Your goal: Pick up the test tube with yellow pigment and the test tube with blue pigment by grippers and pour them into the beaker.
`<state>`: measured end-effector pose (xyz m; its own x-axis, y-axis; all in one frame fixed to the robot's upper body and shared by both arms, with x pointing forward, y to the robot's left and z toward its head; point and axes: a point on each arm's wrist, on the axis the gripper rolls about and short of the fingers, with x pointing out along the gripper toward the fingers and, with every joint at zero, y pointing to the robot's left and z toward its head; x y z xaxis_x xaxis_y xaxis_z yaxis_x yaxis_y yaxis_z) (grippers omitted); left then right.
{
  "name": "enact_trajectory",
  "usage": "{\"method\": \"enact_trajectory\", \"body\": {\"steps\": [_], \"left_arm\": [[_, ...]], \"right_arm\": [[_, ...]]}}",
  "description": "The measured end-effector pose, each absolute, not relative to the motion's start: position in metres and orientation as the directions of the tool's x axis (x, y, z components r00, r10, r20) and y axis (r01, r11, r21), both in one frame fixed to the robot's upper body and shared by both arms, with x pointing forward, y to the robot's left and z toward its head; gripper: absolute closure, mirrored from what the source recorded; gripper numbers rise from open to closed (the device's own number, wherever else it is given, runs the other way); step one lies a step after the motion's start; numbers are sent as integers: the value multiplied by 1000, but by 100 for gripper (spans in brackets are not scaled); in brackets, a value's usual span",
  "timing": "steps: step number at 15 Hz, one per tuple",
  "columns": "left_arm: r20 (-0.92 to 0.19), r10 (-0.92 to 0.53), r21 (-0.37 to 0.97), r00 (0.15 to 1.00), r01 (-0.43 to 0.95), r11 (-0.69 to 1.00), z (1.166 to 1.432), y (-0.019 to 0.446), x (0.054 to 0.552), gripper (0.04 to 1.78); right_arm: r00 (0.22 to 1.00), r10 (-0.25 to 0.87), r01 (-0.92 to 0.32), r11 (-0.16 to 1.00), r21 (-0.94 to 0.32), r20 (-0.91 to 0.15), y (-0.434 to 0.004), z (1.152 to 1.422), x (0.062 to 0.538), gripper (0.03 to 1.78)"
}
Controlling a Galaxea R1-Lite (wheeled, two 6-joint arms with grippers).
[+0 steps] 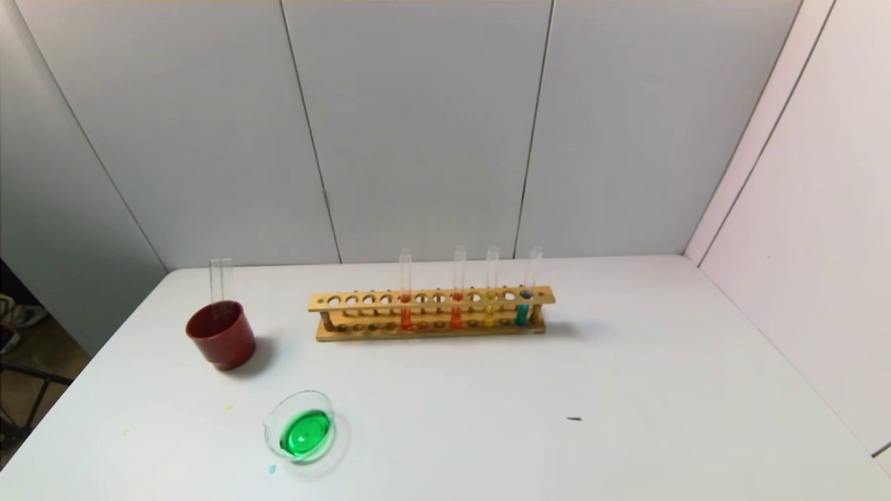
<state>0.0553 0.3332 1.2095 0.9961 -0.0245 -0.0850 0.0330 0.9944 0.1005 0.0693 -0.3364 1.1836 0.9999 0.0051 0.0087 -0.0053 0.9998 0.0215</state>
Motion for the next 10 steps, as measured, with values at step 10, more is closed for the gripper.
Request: {"method": "enact_trajectory", "body": {"steps": [10], "left_arm": [[-6, -5, -6, 1000, 5, 1000, 1182, 334, 69, 8]], "right_arm": [[1000, 5, -5, 1000, 21, 9, -336, 1184, 69, 7]]}}
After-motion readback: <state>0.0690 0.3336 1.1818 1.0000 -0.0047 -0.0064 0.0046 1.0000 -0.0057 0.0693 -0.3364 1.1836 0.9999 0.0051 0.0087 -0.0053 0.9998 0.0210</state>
